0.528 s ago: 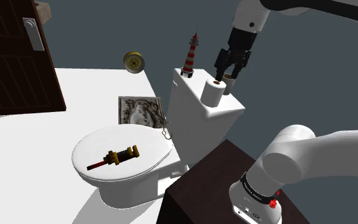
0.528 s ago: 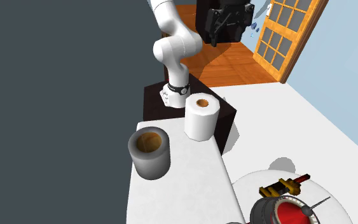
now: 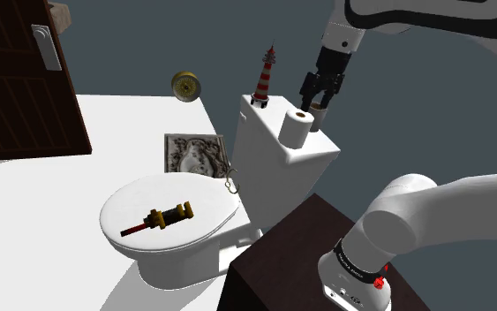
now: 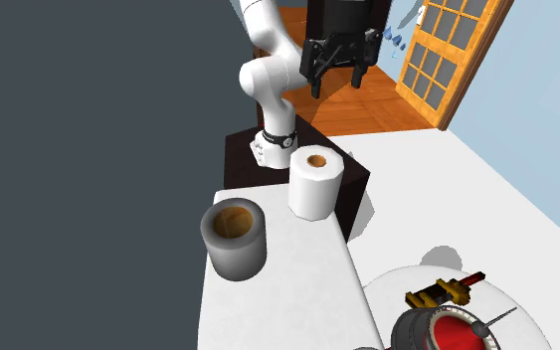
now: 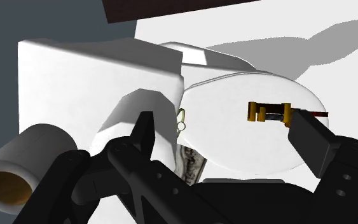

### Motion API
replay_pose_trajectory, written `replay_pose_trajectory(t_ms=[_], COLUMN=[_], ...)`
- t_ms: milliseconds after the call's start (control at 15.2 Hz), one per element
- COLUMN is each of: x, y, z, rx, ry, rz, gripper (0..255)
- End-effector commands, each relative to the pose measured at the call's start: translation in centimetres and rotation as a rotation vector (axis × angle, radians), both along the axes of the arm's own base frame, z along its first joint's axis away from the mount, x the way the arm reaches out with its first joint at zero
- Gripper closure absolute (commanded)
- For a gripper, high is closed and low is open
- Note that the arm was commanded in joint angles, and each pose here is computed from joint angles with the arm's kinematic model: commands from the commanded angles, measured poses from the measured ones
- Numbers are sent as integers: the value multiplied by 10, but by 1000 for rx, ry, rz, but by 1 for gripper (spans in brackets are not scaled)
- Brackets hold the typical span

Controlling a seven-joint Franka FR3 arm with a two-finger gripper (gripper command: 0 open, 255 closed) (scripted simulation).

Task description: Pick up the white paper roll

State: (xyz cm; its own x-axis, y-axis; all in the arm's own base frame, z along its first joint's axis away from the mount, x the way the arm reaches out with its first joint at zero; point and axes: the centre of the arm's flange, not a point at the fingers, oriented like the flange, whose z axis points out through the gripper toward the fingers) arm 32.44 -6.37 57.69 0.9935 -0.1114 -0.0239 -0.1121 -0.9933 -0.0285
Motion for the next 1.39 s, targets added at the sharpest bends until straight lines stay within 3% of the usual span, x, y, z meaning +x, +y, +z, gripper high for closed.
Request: replay_pose_trajectory(t_ms=[0, 1320], x=[11, 118], y=[-22, -239], z=[-9, -87], rx=[-4, -35], ry=[-3, -28], rz=[4, 28], gripper=[0, 0])
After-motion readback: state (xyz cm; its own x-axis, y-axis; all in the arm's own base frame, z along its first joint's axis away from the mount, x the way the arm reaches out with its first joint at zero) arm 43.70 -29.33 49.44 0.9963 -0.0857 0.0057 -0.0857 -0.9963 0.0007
